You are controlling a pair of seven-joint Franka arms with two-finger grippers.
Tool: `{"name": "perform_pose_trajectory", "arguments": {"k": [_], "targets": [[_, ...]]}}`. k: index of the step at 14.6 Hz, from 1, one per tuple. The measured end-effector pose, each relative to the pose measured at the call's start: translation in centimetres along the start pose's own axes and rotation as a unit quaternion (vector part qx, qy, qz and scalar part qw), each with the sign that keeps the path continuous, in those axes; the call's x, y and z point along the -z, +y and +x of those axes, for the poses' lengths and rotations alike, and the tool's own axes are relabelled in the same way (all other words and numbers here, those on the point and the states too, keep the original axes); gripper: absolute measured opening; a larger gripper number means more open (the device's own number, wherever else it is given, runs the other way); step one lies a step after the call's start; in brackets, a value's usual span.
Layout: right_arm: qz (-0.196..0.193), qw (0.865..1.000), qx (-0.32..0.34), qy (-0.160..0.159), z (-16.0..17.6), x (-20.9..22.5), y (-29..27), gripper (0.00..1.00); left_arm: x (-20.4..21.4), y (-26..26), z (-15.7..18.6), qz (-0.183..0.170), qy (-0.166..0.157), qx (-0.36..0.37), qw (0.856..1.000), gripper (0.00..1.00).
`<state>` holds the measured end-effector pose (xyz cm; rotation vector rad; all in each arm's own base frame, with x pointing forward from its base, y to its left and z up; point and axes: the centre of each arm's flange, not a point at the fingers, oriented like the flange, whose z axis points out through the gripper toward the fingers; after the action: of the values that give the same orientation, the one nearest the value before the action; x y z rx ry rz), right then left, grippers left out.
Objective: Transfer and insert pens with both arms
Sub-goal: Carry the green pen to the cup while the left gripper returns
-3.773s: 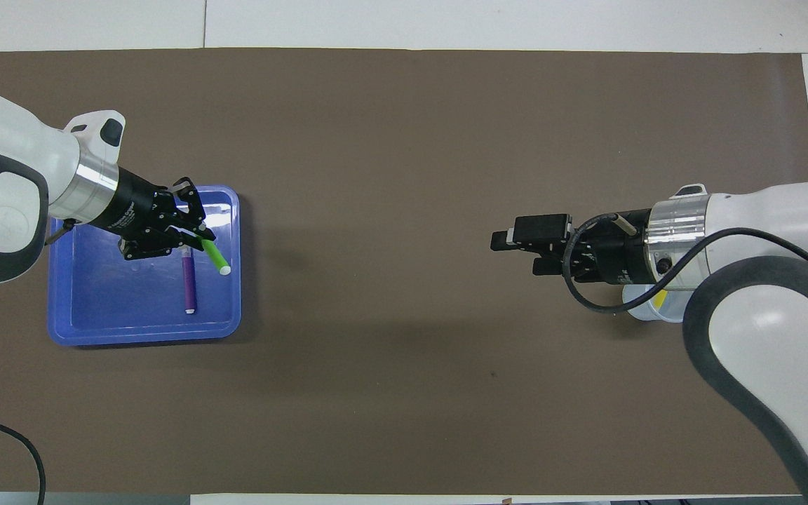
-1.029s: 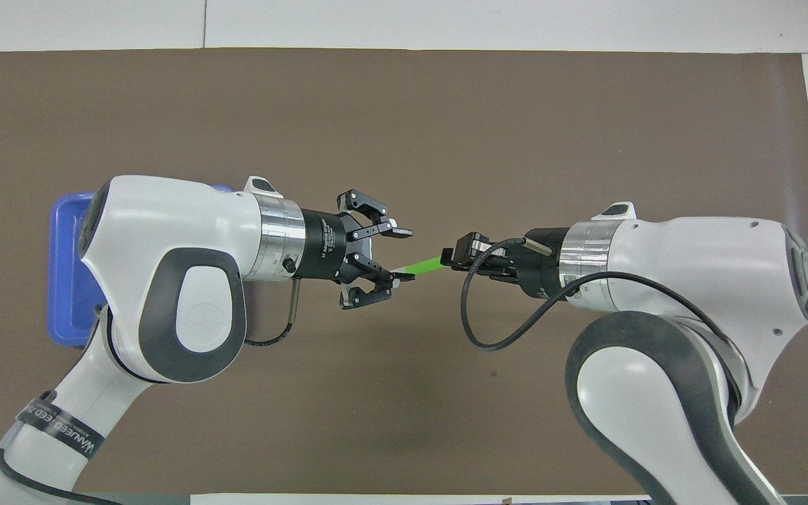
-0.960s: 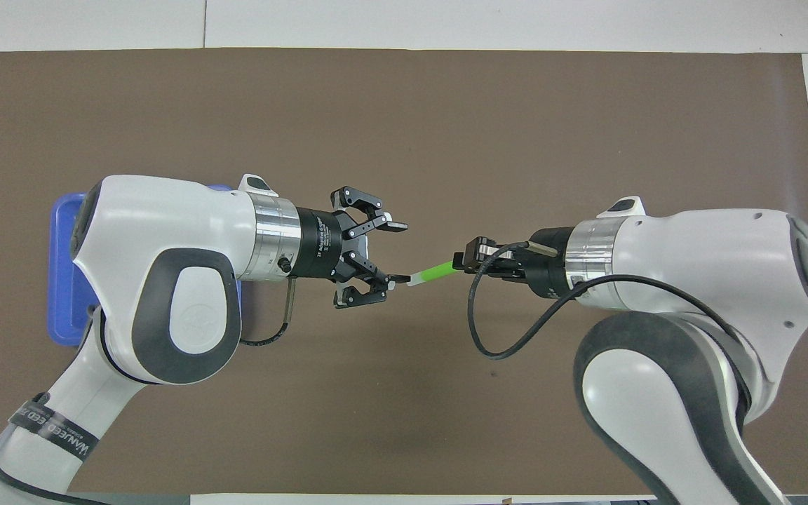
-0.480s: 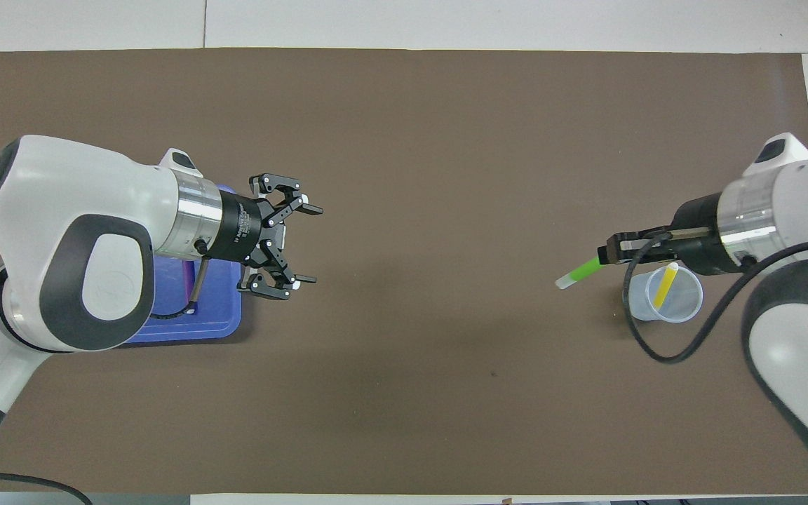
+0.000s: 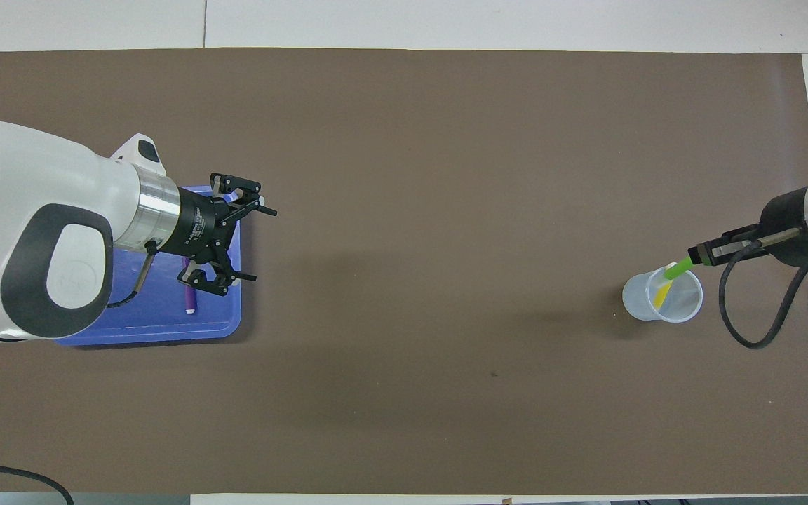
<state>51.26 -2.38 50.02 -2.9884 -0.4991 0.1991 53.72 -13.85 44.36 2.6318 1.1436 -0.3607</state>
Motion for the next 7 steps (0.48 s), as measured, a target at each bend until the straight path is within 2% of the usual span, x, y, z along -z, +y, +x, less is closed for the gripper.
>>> {"name": "perform_pose_trajectory", "arguments": {"k": [3, 7], "targets": [[-0.007, 1.000, -0.001, 0.009, 0.0, -2.0, 0.9, 0.18, -1.8, -2.3, 2.0, 0.055, 0.023, -0.139, 0.988, 1.00], [-0.023, 0.999, -0.005, 0.028, 0.1, -5.3, 1.8, 0.18, -3.9, -4.8, 5.8, 0.105, 0.057, -0.289, 0.950, 1.00]]}}
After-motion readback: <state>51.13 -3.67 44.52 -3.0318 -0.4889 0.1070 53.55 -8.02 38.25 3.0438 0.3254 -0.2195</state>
